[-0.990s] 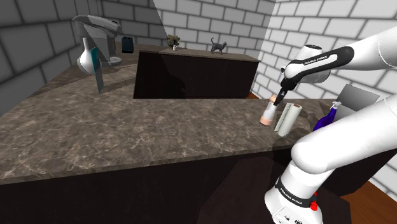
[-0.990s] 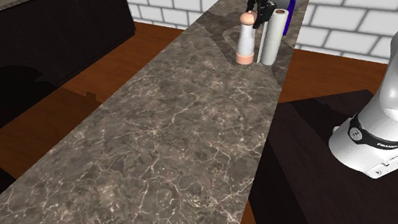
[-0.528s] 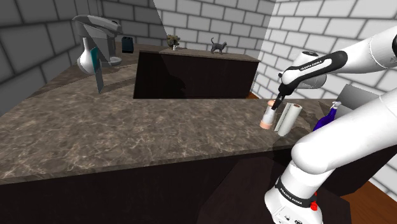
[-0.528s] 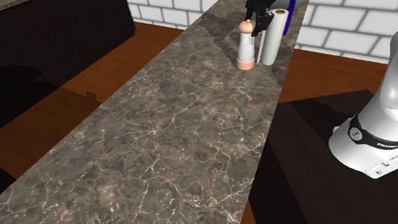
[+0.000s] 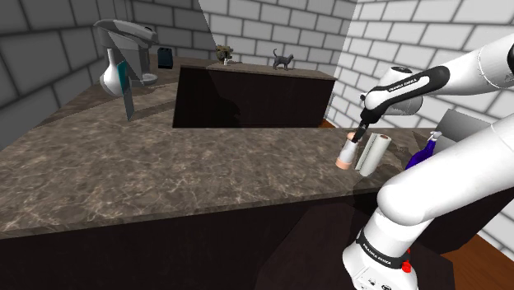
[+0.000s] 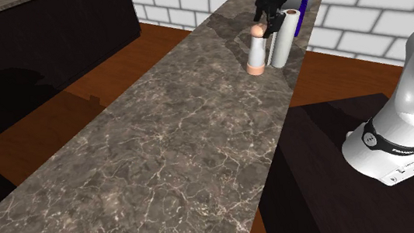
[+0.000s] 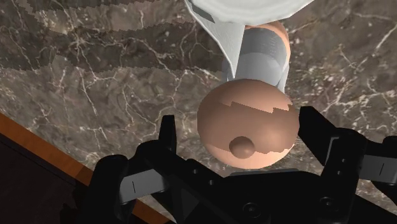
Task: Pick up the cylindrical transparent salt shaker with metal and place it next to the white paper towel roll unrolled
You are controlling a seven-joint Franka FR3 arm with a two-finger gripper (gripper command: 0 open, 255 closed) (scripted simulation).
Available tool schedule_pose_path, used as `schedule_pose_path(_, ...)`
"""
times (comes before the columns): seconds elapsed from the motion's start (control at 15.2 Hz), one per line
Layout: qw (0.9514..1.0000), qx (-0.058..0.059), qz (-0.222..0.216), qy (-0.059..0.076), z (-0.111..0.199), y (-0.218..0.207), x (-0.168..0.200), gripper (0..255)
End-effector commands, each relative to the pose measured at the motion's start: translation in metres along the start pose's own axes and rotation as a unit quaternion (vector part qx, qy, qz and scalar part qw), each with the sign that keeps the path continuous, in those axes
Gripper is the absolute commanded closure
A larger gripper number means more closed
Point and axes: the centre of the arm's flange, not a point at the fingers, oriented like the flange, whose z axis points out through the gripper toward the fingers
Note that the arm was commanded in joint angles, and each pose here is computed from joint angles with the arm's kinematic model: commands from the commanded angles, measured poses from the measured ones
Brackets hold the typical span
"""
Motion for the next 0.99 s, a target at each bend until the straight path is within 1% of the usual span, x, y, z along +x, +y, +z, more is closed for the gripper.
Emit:
schedule_pose_path(0.0, 1.0000, 0.000, 0.000, 0.000, 0.000, 0.000, 0.000, 0)
schedule_pose_path(0.13, 1.0000, 0.000, 0.000, 0.000, 0.000, 0.000, 0.000, 0)
schedule_pose_path(0.4, 1.0000, 0.000, 0.000, 0.000, -0.050, 0.000, 0.000, 0)
schedule_pose_path(0.92, 1.0000, 0.000, 0.000, 0.000, -0.050, 0.000, 0.000, 0)
